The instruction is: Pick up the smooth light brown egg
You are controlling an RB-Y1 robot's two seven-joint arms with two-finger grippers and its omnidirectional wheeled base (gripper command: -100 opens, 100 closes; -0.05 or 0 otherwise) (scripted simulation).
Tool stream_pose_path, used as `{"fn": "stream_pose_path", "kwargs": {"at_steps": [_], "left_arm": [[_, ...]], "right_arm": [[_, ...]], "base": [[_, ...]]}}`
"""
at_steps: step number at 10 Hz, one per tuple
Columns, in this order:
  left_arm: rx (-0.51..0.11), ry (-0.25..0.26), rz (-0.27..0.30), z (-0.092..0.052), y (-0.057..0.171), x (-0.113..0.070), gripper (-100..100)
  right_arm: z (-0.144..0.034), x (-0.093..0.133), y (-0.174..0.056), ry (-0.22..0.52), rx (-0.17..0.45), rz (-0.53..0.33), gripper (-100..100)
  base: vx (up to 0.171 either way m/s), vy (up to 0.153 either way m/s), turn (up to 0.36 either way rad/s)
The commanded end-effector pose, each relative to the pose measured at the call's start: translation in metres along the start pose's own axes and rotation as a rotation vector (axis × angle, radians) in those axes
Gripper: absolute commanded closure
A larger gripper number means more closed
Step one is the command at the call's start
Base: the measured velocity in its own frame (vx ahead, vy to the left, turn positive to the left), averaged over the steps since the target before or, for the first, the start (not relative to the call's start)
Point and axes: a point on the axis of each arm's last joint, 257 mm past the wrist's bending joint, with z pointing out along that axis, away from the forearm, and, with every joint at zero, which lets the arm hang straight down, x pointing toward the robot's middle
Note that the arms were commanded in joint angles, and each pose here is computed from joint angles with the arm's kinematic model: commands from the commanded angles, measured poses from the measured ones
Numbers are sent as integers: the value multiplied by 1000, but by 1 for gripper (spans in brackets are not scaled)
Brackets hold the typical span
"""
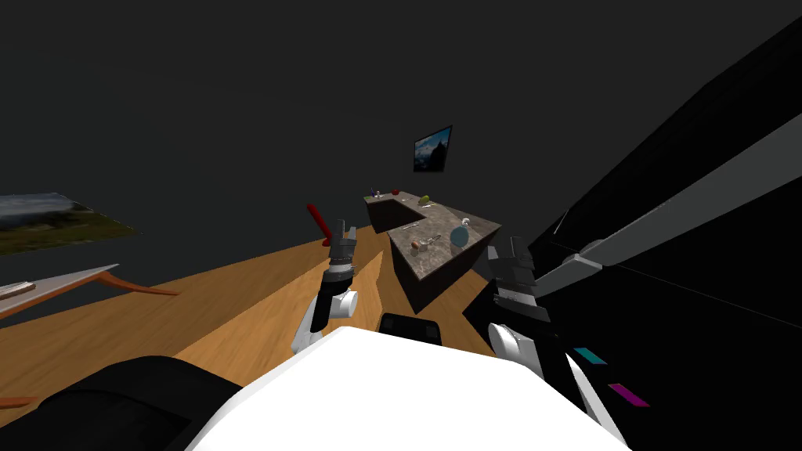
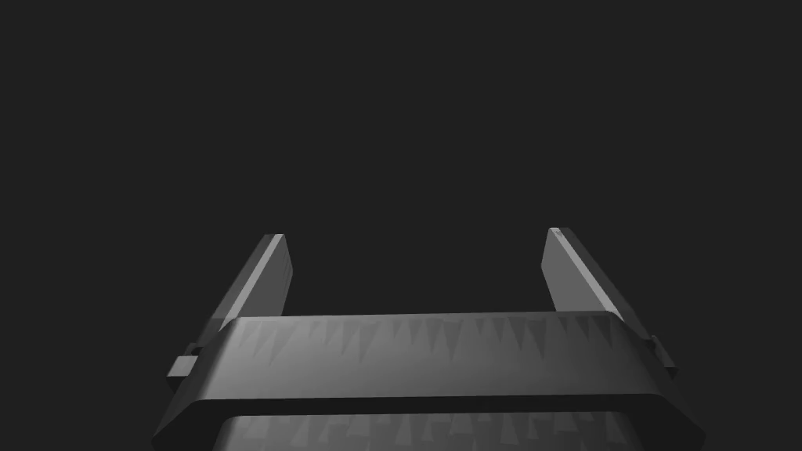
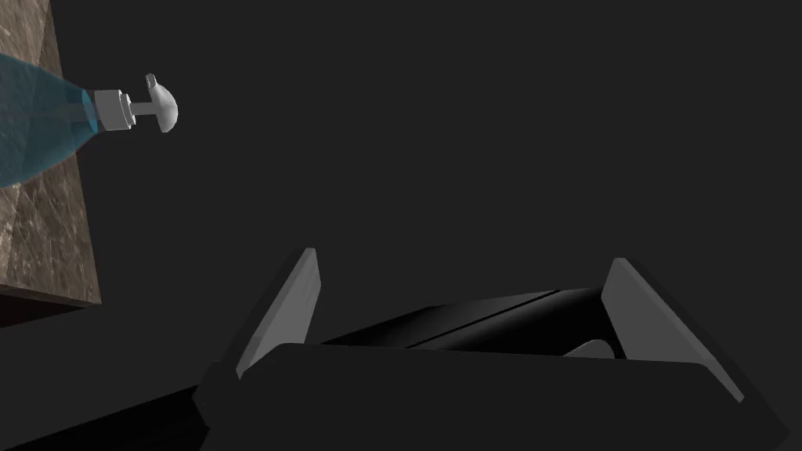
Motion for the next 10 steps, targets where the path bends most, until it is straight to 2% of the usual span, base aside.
{"fn": "stream_pose_path", "kwargs": {"at_steps": [1,5,8,9,10], "left_arm": [[0,0,0,0,0,0,0],[0,0,0,0,0,0,0],[0,0,0,0,0,0,0],[0,0,0,0,0,0,0],[0,0,0,0,0,0,0]], "right_arm": [[0,9,-7,42,14,-16,-100],[-4,33,-30,160,58,-64,-100],[-13,54,-58,272,108,-119,-100],[-13,55,-58,285,107,-127,-100],[-18,62,-69,329,127,-152,-100]], "base": [[-69,33,48],[-164,81,52],[-205,112,71],[-139,78,23],[-112,70,57]]}}
